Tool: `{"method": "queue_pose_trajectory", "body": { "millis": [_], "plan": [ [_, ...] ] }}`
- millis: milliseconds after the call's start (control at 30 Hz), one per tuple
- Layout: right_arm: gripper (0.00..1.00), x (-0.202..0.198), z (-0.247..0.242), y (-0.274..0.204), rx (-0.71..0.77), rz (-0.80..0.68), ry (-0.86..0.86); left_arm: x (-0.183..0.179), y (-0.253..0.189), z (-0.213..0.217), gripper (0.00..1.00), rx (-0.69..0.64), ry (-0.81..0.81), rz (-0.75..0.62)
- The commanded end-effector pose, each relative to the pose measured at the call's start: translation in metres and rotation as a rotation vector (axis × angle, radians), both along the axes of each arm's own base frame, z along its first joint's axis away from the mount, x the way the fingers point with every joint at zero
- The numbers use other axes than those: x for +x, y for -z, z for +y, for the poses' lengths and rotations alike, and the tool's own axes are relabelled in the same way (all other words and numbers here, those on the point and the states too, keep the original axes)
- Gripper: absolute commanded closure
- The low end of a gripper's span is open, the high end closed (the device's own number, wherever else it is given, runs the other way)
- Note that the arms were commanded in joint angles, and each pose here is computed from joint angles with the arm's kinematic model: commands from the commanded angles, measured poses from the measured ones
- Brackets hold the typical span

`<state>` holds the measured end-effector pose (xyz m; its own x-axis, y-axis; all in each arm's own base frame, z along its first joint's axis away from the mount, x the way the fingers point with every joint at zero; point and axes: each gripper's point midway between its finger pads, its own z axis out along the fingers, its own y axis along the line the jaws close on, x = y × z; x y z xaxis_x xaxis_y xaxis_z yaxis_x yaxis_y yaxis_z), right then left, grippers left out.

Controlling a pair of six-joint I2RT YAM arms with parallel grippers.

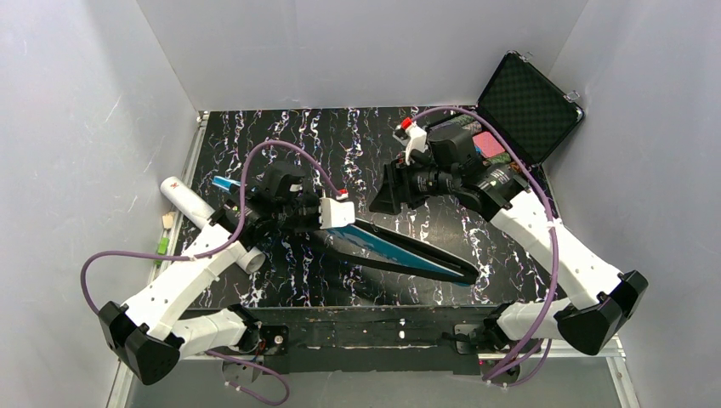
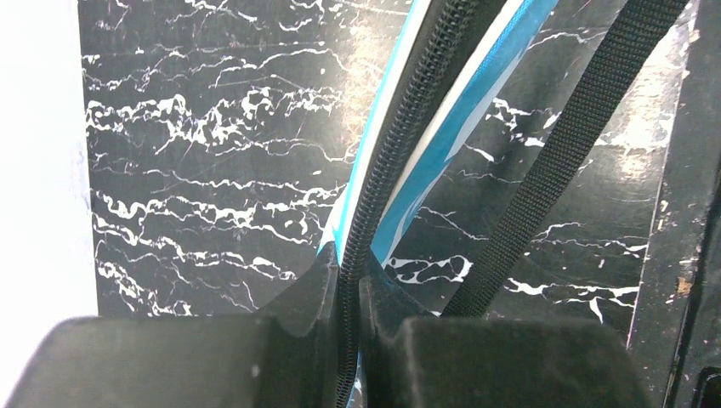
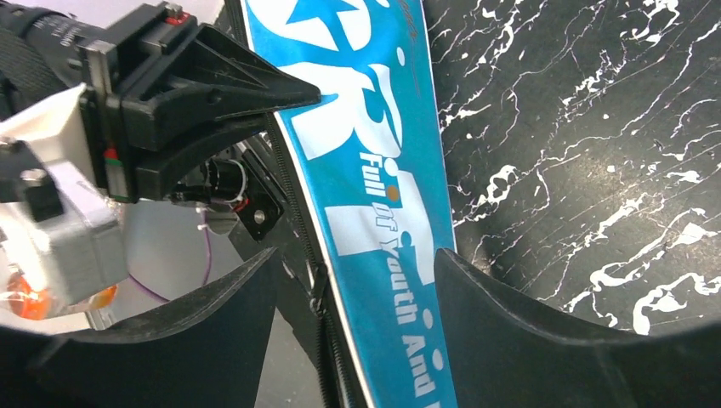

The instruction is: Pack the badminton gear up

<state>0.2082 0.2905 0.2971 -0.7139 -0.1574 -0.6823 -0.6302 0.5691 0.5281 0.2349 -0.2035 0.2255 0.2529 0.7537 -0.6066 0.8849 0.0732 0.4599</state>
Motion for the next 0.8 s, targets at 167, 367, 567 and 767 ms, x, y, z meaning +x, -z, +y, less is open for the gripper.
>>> {"method": "queue_pose_trajectory", "body": {
  "millis": [167, 367, 567, 767],
  "plan": [
    [0.35, -0.003, 0.012, 0.019, -0.068, -0.083, -0.07, -0.002, -0.038, -0.02, 1.0, -0.119, 0.063, -0.041],
    [0.44, -0.008, 0.022, 0.031, -0.103, -0.062, -0.088, -0.003, -0.037, -0.019, 1.0, -0.116, 0.058, -0.032],
    [0.59, -0.012, 0.022, 0.033, -0.109, -0.066, -0.079, -0.003, -0.034, -0.017, 1.0, -0.109, 0.052, -0.029],
    [0.73, -0.016, 0.016, 0.03, -0.113, -0.079, -0.069, -0.002, -0.032, -0.016, 1.0, -0.1, 0.042, -0.029]
  ]
}}
